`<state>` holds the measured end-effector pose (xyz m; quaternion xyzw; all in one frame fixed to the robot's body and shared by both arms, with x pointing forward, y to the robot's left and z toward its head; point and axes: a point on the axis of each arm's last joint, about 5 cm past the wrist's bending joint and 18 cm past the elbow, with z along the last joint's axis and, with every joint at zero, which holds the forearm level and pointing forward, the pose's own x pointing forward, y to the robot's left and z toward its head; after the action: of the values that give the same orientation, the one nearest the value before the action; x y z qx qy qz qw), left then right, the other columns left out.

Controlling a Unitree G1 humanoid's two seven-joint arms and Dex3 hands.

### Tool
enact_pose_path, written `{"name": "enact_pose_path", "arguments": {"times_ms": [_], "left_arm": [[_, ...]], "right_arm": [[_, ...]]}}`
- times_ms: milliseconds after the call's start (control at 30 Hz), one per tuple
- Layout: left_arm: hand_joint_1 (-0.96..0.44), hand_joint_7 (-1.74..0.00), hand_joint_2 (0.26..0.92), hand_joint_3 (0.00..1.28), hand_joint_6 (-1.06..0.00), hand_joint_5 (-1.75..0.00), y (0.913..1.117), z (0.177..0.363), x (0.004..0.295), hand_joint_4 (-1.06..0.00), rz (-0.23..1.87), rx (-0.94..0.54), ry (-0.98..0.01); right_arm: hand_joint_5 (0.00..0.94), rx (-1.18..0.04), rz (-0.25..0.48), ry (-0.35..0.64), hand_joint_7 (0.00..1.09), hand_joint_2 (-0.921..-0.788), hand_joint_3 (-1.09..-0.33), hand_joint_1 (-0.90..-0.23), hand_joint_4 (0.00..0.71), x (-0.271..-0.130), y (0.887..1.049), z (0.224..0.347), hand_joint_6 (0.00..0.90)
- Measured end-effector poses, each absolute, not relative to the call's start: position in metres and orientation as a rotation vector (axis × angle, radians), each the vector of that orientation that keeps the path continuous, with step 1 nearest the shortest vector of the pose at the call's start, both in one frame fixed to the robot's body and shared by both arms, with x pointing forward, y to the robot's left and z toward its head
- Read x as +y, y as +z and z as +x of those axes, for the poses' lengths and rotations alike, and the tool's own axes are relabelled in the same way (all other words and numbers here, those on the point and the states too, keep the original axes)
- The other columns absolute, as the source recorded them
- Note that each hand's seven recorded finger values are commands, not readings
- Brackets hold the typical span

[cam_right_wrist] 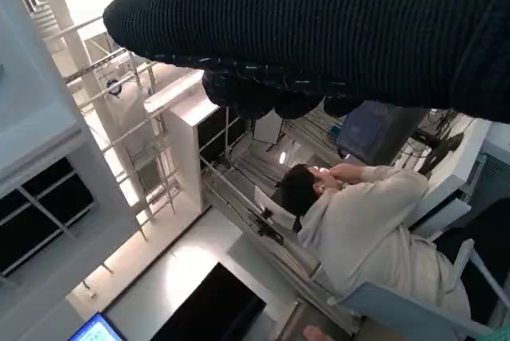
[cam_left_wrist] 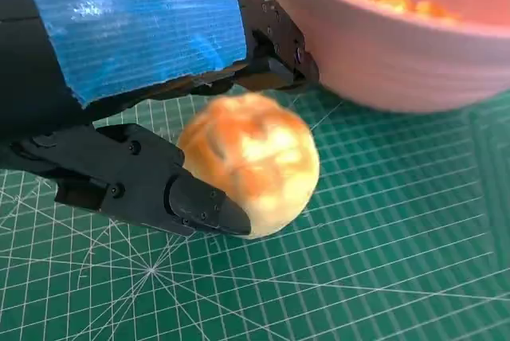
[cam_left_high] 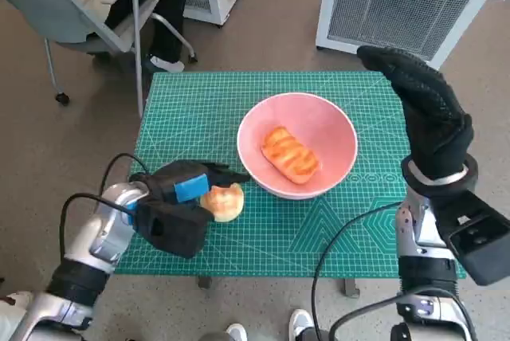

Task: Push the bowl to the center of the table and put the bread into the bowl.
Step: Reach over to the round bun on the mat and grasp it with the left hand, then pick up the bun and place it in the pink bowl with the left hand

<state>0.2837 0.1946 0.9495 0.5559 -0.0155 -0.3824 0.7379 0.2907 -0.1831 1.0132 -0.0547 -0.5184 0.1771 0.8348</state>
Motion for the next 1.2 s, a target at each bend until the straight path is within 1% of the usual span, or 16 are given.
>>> {"name": "enact_pose_path", "arguments": {"times_ms": [33, 67, 133, 233, 333, 533, 667, 900, 1000, 1200], "left_arm": [[-0.03, -0.85, 0.916, 0.09, -0.56, -0.84, 0.949, 0.284, 0.195, -0.68, 1.221, -0.035, -0.837], [-0.02, -0.97, 0.917, 0.1, -0.55, -0.98, 0.948, 0.285, 0.195, -0.68, 1.221, -0.039, -0.834], [-0.01, -1.08, 0.919, 0.09, -0.55, -1.08, 0.948, 0.286, 0.196, -0.7, 1.221, -0.055, -0.825], [0.0, -1.2, 0.92, 0.09, -0.56, -1.12, 0.95, 0.288, 0.197, -0.69, 1.225, -0.066, -0.821], [0.0, -1.26, 0.92, 0.1, -0.56, -1.11, 0.951, 0.289, 0.199, -0.68, 1.23, -0.068, -0.823], [0.0, -1.28, 0.92, 0.1, -0.56, -1.11, 0.956, 0.289, 0.204, -0.68, 1.246, -0.049, -0.839], [0.0, -1.29, 0.921, 0.1, -0.56, -1.11, 0.966, 0.289, 0.211, -0.68, 1.258, -0.05, -0.836], [0.0, -1.28, 0.921, 0.09, -0.57, -1.1, 1.002, 0.289, 0.218, -0.69, 1.216, -0.159, -0.739], [0.0, -1.28, 0.92, 0.09, -0.58, -1.09, 1.025, 0.287, 0.216, -0.7, 1.191, -0.259, -0.679], [0.0, -1.25, 0.92, 0.08, -0.6, -1.11, 1.061, 0.282, 0.206, -0.69, 1.15, -0.463, -0.581]], "right_arm": [[0.001, -1.098, -0.116, 0.375, 0.39, -0.921, -0.73, -0.561, 0.273, -0.183, 1.013, 0.291, 0.167], [0.001, -1.098, -0.116, 0.375, 0.39, -0.921, -0.731, -0.56, 0.273, -0.183, 1.013, 0.291, 0.166], [0.001, -1.099, -0.117, 0.374, 0.39, -0.921, -0.731, -0.56, 0.273, -0.183, 1.013, 0.291, 0.164], [0.0, -1.1, -0.117, 0.373, 0.4, -0.921, -0.731, -0.56, 0.271, -0.183, 1.013, 0.29, 0.16], [0.0, -1.101, -0.117, 0.373, 0.41, -0.921, -0.731, -0.562, 0.269, -0.183, 1.013, 0.29, 0.156], [0.0, -1.101, -0.116, 0.371, 0.42, -0.921, -0.73, -0.563, 0.268, -0.184, 1.013, 0.291, 0.15], [0.0, -1.102, -0.116, 0.369, 0.42, -0.921, -0.729, -0.564, 0.268, -0.184, 1.013, 0.29, 0.147], [0.0, -1.104, -0.117, 0.367, 0.44, -0.921, -0.728, -0.566, 0.269, -0.184, 1.013, 0.29, 0.142], [0.0, -1.103, -0.116, 0.367, 0.44, -0.921, -0.727, -0.567, 0.269, -0.184, 1.013, 0.29, 0.14], [0.001, -1.099, -0.115, 0.366, 0.44, -0.921, -0.725, -0.571, 0.269, -0.184, 1.012, 0.291, 0.137]]}}
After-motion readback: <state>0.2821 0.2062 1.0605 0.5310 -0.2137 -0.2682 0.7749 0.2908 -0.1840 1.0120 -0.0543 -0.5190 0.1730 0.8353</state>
